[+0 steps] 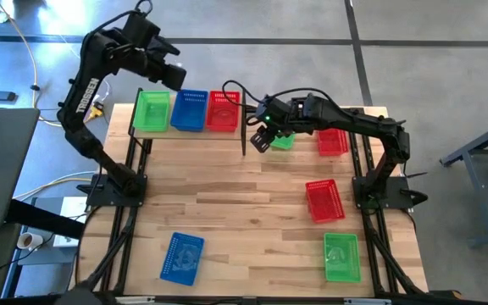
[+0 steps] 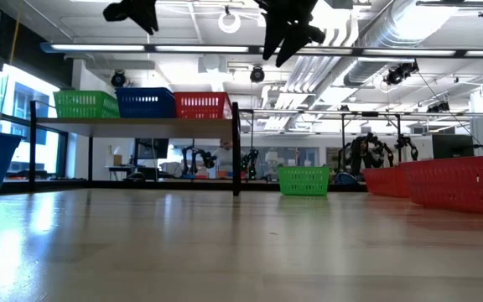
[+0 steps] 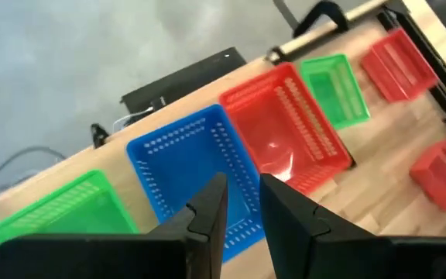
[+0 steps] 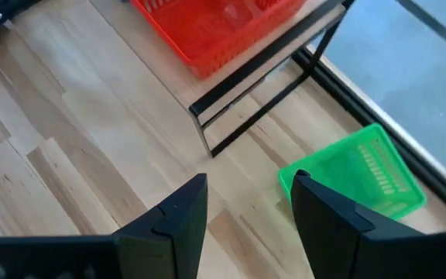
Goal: Stack baskets on shelf by color
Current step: Stack the top red bin on top of the red bin on the shelf
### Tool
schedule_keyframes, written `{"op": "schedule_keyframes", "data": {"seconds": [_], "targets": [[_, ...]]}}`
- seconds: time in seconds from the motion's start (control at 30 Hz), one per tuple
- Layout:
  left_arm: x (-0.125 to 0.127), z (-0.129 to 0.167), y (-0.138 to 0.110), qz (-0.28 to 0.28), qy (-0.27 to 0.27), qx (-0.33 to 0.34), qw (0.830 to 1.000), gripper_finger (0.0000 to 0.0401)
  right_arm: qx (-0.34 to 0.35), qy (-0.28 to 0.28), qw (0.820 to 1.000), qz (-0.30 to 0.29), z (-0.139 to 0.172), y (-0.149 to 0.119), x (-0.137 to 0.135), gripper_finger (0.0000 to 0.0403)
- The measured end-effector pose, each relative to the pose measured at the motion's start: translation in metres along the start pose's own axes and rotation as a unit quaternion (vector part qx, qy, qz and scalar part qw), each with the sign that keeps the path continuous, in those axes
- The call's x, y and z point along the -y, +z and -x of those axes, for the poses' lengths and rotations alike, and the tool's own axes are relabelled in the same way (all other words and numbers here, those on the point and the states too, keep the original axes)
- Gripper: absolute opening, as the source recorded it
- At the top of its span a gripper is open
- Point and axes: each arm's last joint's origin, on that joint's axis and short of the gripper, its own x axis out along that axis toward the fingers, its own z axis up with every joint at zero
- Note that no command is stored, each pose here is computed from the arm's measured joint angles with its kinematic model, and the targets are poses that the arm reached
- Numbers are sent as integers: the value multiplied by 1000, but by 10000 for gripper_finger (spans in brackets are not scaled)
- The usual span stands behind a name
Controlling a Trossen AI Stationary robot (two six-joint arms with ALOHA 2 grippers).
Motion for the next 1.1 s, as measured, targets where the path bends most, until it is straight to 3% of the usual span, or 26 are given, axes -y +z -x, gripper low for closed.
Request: {"op": "schedule_keyframes", "data": {"seconds": [0.2,0.47,0.93,1.1], "targets": [[23,3,-10,-50,-28,-4,998,56,-46,-9,998,-44,1,-8,3,172],[44,-4,-36,-90,-23,15,996,46,-119,-55,986,-100,-14,-36,1,172],[37,-33,-83,-102,-48,36,993,44,-157,-89,970,-162,-23,-54,1,172],[32,-36,-94,-105,-49,39,992,44,-178,-162,957,-161,-18,-62,10,172]]}}
